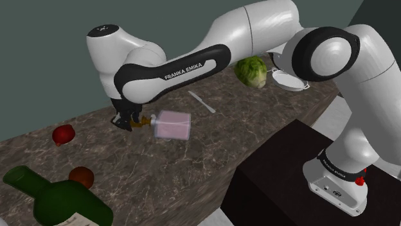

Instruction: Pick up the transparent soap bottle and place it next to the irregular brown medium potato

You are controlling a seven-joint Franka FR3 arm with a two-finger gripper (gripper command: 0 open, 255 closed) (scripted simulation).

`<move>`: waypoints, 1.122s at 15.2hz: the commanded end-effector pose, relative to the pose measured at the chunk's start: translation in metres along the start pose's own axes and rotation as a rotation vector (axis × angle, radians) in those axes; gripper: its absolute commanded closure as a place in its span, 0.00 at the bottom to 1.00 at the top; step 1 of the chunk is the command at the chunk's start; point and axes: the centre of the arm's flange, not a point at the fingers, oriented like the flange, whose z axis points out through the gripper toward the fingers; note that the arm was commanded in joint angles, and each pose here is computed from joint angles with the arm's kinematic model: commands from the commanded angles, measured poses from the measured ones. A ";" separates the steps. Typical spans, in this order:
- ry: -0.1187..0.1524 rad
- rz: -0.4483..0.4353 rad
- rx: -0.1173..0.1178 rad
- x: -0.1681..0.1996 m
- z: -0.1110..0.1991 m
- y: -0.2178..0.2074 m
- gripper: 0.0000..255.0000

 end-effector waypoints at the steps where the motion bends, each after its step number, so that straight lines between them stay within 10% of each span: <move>1: 0.000 0.000 0.000 0.002 -0.013 0.001 1.00; 17: 0.000 0.000 0.000 0.010 -0.097 0.003 1.00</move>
